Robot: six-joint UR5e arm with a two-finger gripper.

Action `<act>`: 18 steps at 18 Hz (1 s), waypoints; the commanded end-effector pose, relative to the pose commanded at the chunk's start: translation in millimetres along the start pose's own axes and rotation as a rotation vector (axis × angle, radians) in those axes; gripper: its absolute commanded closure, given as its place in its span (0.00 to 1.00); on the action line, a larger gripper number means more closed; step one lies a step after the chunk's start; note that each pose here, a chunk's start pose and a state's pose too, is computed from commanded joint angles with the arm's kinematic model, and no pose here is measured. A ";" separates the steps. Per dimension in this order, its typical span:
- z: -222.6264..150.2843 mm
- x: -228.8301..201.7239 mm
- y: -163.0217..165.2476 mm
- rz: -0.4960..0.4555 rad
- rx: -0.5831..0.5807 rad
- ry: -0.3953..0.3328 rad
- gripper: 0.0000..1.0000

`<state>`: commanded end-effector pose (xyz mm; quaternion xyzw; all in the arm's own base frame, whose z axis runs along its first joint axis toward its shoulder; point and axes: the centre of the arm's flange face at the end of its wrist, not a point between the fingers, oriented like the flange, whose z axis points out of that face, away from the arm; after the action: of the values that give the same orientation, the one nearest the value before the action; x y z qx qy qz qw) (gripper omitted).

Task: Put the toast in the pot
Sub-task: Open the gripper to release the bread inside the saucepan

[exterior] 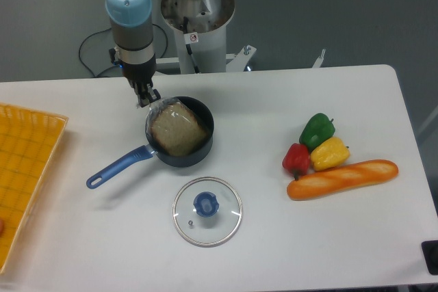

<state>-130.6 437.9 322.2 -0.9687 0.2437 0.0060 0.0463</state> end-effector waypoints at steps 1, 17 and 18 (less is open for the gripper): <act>0.7 -0.8 0.7 0.005 -0.003 0.000 0.91; -33.9 -6.1 0.7 0.034 -0.003 -0.075 0.39; -38.0 -3.9 1.6 0.034 0.000 -0.079 0.38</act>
<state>-135.2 434.9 360.0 -0.9635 0.2581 0.0452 0.0556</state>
